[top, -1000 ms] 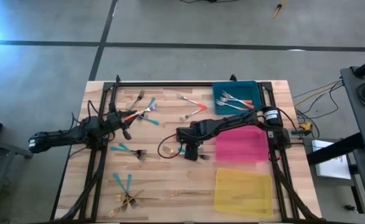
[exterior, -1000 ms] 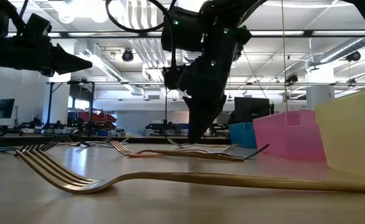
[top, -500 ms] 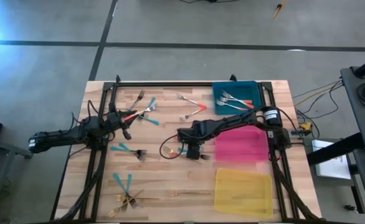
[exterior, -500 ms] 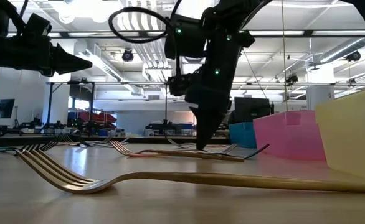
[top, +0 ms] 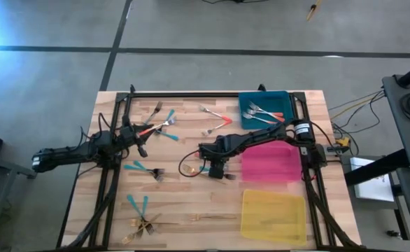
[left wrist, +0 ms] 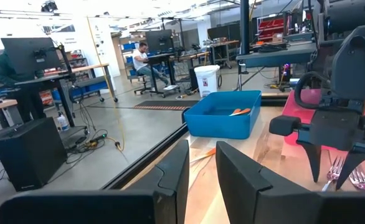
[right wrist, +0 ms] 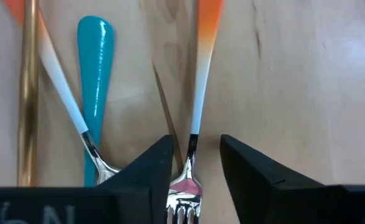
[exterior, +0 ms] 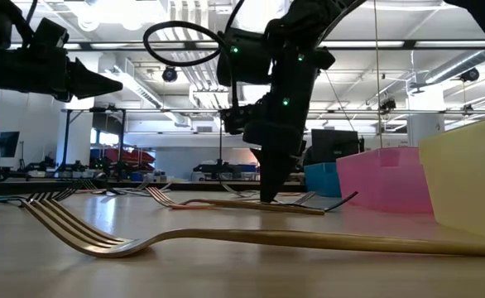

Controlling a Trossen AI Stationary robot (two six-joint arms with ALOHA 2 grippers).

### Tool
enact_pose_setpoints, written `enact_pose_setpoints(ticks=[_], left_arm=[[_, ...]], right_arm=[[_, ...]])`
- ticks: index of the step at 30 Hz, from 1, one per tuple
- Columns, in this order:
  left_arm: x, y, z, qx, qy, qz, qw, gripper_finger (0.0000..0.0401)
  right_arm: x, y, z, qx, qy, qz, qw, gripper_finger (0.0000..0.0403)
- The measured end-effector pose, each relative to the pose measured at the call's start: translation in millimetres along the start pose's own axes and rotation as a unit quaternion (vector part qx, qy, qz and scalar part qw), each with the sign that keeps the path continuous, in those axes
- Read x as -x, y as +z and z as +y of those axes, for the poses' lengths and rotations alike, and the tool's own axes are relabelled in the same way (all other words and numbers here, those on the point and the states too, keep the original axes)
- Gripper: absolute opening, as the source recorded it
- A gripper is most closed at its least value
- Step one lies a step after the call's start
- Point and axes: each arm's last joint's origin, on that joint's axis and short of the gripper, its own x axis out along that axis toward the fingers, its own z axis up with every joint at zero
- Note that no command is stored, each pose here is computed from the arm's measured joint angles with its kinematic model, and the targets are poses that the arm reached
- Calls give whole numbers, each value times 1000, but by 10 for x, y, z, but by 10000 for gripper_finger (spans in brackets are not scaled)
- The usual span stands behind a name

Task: Sort silverware by color (type)
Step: Put the orange fork into the blue bin

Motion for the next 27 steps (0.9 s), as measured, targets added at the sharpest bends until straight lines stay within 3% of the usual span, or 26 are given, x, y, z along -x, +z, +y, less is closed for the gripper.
enact_pose_setpoints(ticks=[9,20,27], left_arm=[[0,1,0,0,0,-1,1000,64],[0,2,0,0,0,-1,1000,64],[0,2,0,0,0,-1,1000,64]], right_arm=[[-4,9,3,-7,4,-4,1000,17],[75,23,-44,-40,5,-13,999,10],[370,150,-164,-55,-11,-57,997,9]])
